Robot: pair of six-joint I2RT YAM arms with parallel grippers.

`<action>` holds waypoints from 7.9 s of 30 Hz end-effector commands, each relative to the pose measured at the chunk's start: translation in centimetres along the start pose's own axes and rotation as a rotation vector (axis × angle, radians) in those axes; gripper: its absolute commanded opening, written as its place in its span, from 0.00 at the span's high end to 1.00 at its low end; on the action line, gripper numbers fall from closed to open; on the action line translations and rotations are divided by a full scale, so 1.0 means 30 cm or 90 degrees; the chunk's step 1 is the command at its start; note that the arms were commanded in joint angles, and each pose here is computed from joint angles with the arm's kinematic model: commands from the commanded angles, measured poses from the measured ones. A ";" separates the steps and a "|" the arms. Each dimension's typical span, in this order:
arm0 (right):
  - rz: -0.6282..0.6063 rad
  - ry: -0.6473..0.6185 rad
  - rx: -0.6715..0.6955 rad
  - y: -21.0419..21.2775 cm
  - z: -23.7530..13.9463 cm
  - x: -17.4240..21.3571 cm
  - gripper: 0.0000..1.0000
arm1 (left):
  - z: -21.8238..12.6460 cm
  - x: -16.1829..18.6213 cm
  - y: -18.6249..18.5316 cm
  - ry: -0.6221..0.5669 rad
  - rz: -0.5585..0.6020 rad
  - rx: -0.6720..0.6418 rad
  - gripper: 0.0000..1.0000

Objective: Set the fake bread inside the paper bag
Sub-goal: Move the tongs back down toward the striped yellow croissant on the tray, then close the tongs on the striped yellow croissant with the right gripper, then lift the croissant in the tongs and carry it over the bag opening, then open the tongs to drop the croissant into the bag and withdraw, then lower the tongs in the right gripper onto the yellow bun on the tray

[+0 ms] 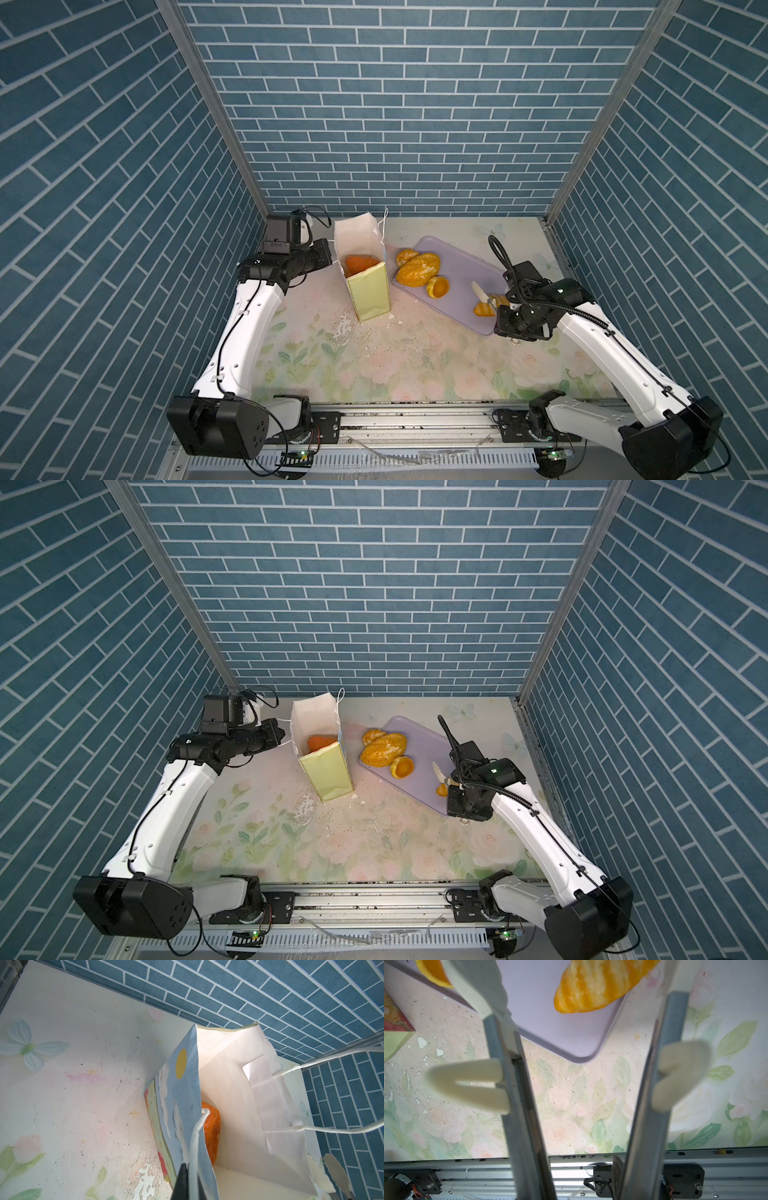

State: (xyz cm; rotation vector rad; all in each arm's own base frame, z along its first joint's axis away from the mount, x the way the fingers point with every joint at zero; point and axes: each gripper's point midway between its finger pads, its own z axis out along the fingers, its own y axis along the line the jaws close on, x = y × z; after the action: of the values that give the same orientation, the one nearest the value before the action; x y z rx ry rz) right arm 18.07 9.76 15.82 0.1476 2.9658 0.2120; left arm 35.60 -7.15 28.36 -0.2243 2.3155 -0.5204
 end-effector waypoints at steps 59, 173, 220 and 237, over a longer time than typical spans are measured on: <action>0.026 0.110 -0.002 0.083 0.288 -0.103 0.50 | 0.001 0.028 0.020 0.003 0.023 -0.016 0.95; -0.432 -0.314 -0.174 0.724 -0.610 -0.391 0.54 | -0.027 0.023 0.018 0.000 0.014 -0.024 0.95; -0.189 0.057 0.106 0.078 0.090 -0.137 0.52 | -0.018 0.047 0.042 0.010 0.018 -0.038 0.95; -0.162 0.034 0.173 -0.104 0.000 -0.178 0.52 | -0.028 0.047 0.040 0.008 0.022 -0.039 0.95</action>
State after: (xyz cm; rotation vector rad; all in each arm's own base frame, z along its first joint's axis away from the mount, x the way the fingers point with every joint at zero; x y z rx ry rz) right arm 22.41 6.64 14.95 -0.1455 3.0538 -0.1774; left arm 34.60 -6.25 27.38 -0.2288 2.3429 -0.4453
